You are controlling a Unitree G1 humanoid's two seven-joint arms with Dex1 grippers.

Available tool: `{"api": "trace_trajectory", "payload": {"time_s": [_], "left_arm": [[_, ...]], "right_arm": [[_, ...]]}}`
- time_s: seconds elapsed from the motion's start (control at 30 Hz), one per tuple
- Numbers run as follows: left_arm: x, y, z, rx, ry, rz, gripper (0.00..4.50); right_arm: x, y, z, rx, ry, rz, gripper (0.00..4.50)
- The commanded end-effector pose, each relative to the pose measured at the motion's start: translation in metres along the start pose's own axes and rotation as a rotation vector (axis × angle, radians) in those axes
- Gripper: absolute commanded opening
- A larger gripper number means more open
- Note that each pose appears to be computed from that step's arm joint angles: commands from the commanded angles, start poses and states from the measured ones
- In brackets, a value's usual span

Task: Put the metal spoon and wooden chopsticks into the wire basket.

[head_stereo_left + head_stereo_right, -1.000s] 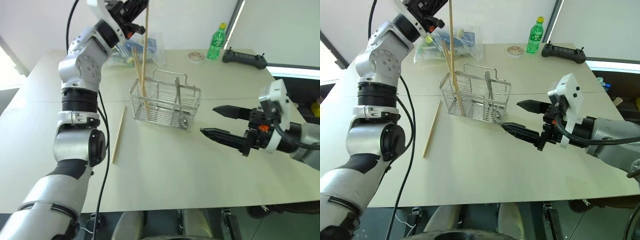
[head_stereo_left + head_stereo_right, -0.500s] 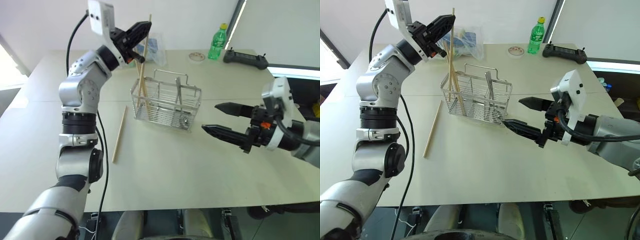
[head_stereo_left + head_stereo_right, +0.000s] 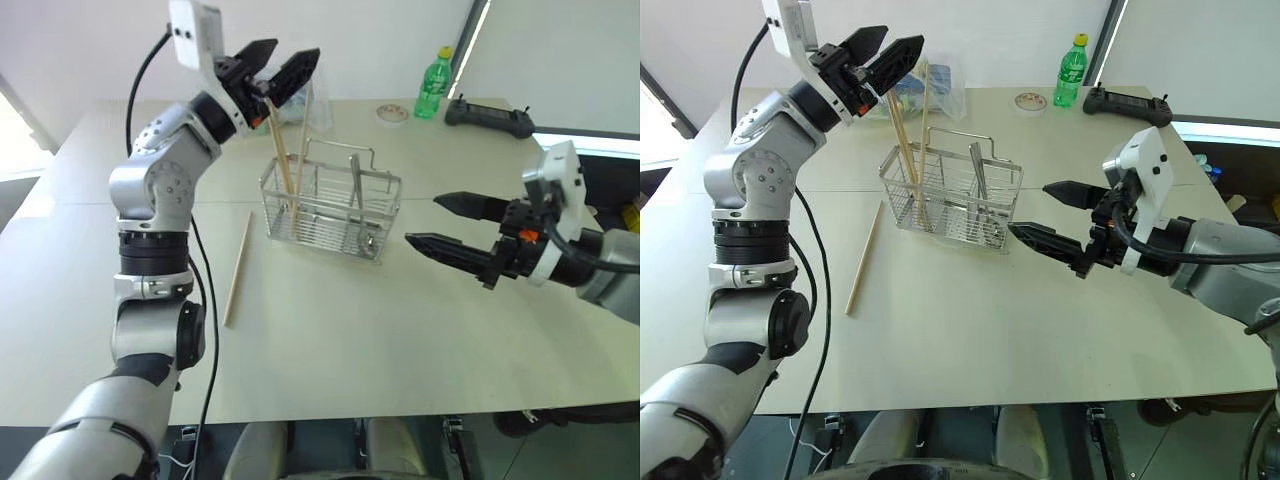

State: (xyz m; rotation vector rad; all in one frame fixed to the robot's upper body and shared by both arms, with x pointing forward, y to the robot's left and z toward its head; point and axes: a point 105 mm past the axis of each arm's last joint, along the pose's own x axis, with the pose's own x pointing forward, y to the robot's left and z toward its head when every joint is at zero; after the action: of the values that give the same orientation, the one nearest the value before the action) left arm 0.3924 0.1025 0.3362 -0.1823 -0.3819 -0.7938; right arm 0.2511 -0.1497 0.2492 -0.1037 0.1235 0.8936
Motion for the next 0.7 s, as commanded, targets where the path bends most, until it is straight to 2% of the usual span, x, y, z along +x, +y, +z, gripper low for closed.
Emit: {"api": "trace_trajectory", "payload": {"time_s": [0.03, 0.1, 0.13, 0.23, 0.3, 0.37, 0.43, 0.57, 0.7], "left_arm": [[-0.004, -0.003, 0.050, 0.045, -0.095, 0.002, 4.42], [-0.009, -0.001, 0.076, 0.046, -0.103, 0.022, 4.42], [-0.013, 0.004, 0.084, 0.045, -0.066, 0.053, 4.42], [-0.025, 0.026, 0.086, 0.060, 0.061, 0.188, 4.42], [-0.038, 0.049, 0.072, 0.039, 0.190, 0.338, 4.42], [-0.062, 0.079, 0.043, -0.004, 0.366, 0.556, 4.42], [-0.087, 0.097, 0.013, -0.027, 0.516, 0.709, 4.42], [-0.111, 0.098, -0.037, -0.111, 0.695, 0.781, 4.42], [-0.114, 0.087, -0.066, -0.148, 0.791, 0.756, 4.42]], "right_arm": [[0.000, 0.001, 0.008, -0.028, -0.039, 0.007, 4.50], [0.000, 0.001, 0.007, -0.026, -0.037, 0.009, 4.50], [0.000, 0.002, 0.006, -0.026, -0.035, 0.009, 4.50], [0.000, 0.002, 0.005, -0.022, -0.035, 0.009, 4.50], [0.000, 0.002, 0.004, -0.018, -0.035, 0.008, 4.50], [0.000, 0.002, 0.001, -0.013, -0.033, 0.008, 4.50], [0.001, 0.003, 0.000, -0.006, -0.033, 0.010, 4.50], [0.004, 0.003, -0.003, 0.004, -0.033, 0.017, 4.50], [0.007, 0.005, -0.004, 0.011, -0.035, 0.030, 4.50]]}}
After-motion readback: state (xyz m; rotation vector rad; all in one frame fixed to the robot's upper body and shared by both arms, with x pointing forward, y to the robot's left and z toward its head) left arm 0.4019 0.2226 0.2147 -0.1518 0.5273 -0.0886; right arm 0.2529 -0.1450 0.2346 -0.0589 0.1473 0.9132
